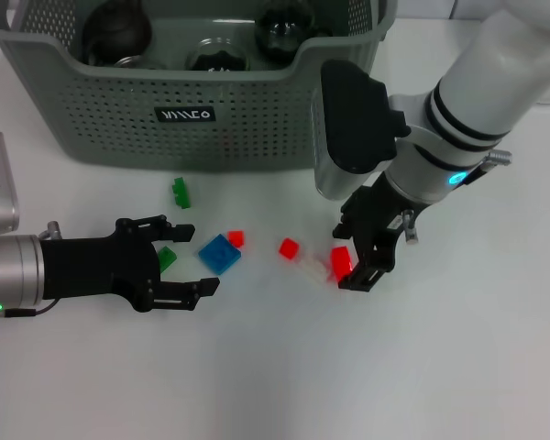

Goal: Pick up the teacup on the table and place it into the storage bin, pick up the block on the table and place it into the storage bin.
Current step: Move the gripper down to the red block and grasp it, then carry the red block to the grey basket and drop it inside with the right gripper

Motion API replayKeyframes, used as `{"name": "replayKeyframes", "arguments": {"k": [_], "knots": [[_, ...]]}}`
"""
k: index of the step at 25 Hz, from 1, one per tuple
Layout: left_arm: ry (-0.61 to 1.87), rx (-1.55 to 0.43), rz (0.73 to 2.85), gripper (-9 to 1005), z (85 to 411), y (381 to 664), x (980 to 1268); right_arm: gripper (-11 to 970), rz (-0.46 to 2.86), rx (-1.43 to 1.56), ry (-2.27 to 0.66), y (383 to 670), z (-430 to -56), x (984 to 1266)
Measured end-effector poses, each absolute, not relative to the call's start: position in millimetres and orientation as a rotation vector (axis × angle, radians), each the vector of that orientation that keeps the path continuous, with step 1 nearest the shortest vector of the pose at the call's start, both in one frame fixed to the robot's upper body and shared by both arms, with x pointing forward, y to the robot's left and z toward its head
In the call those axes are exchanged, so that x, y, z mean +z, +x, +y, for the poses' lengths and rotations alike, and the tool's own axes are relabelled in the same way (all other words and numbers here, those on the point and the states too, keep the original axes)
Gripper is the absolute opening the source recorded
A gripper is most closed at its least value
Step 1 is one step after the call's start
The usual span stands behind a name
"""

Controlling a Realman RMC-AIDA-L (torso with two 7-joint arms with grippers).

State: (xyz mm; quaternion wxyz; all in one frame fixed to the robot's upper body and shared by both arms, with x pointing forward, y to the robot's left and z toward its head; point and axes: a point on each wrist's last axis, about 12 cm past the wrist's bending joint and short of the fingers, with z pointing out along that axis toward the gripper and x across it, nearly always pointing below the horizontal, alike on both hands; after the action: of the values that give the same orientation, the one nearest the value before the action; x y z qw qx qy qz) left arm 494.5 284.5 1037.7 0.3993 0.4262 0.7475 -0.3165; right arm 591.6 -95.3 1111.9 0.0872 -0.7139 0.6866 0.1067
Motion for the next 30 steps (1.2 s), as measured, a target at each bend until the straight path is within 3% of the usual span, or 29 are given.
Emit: {"name": "replayKeyframes", "arguments": {"k": [18,21,30], "knots": [[1.078,-0.801,1.892,860,284.5,494.5,1037.6,725,2.046,0.302,-2.14,588.9,-92.2,1105.5],[1.077,-0.8,1.893,860,284.7,494.2,1037.3,534,2.05,0.3,-2.138,588.9,-91.9,1105.4],[1.071,-0.793,1.9,859,286.3,493.1,1036.4,454,2.109,0.345,-2.087,586.0,-95.8,1121.3]]}}
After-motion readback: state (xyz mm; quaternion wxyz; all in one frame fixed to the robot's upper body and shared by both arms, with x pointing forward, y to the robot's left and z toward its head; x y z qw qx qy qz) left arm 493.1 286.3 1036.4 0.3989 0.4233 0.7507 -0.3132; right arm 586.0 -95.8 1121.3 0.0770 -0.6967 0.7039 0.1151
